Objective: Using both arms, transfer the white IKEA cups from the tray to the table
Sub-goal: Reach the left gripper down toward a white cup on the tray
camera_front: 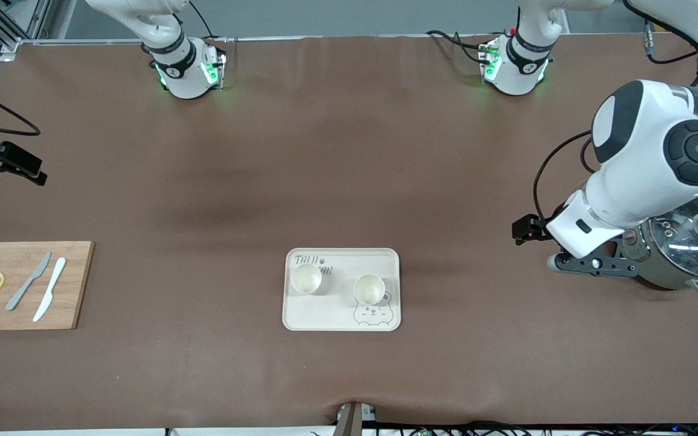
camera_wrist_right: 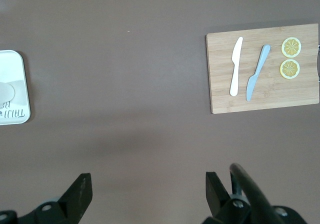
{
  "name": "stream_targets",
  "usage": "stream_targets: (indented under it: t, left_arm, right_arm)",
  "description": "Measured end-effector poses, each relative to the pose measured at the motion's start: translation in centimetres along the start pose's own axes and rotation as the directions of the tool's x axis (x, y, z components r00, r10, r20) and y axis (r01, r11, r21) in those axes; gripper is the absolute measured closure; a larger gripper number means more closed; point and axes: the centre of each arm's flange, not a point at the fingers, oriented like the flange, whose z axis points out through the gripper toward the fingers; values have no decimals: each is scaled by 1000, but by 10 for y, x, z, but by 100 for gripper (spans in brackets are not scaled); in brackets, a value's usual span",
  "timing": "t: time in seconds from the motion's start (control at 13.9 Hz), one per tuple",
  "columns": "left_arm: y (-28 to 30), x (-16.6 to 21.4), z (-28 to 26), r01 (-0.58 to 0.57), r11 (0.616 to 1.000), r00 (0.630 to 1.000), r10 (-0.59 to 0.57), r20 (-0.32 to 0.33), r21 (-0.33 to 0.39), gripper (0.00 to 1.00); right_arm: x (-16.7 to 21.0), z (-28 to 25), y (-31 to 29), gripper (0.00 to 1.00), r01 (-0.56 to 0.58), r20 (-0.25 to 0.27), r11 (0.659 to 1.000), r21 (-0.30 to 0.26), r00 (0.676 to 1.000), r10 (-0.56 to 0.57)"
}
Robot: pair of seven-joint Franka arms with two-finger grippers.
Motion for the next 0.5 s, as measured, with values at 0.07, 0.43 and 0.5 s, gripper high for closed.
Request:
stream_targets:
  t: [0.07,0.43,0.5]
  left_arm:
    - [0,1,3,0,1000,1000,0,4,0,0]
    - [20,9,22,-13,1000,1000,12,-18,-14,0]
    - [33,12,33,-11,1000,1000,11,-26,-16,0]
  right_arm:
    - [0,0,0,0,0,0,1000,0,1000,0]
    - [0,0,0,0,0,1,1000,0,1000,0]
    - [0,0,0,0,-1,1,1000,0,1000,1]
